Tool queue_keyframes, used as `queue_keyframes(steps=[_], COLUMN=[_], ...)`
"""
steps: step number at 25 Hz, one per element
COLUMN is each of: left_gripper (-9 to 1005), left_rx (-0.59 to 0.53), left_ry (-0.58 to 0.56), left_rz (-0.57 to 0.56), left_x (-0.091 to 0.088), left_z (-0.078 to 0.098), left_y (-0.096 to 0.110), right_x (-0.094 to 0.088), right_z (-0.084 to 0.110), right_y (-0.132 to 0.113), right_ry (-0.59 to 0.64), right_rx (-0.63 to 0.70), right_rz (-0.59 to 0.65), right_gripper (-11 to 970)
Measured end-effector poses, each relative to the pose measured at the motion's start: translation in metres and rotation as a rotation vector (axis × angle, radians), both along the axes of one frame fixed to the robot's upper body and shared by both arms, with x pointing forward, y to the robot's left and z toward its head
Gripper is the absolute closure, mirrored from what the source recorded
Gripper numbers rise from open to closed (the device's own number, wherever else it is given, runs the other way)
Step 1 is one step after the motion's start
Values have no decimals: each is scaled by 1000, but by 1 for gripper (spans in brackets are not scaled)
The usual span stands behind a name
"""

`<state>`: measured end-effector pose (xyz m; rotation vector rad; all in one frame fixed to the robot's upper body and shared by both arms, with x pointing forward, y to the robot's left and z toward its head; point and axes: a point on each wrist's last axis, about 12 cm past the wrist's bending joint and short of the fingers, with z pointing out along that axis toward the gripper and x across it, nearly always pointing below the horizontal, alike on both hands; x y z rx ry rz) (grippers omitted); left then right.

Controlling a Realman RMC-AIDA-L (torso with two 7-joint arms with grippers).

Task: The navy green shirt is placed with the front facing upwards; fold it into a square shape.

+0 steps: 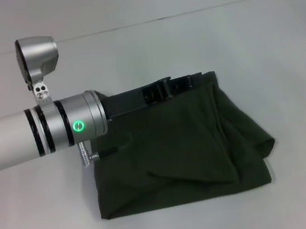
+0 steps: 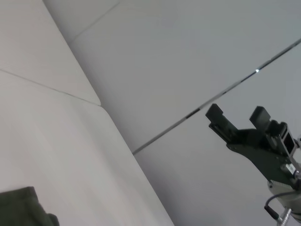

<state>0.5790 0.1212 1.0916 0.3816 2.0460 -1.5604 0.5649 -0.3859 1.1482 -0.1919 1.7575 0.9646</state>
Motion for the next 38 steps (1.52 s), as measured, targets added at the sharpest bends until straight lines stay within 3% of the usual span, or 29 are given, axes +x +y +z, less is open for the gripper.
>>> queue_keyframes(steps=[5,11,22,31,38], left_gripper=[776,538,81,75,76], left_rx=[-1,-3,13,87,103], left_ry=[-16,-59,-199,-291,-411], left_rz=[-2,59,164,220,278], left_x=[0,-2,-29,-43,-57], left_z=[2,2,9,2,1], left_y=[2,24,98,143,171], right_x=[1,3,-10,-40,-49], right_z=[0,-4,-18,-26,-41], right_y=[2,11,18,22,34], right_ry=[-1,32,334,496,613], right_rx=[4,-12,3,146,159], right_rz=[5,39,156,283,332], right_gripper=[105,105,106,106,106])
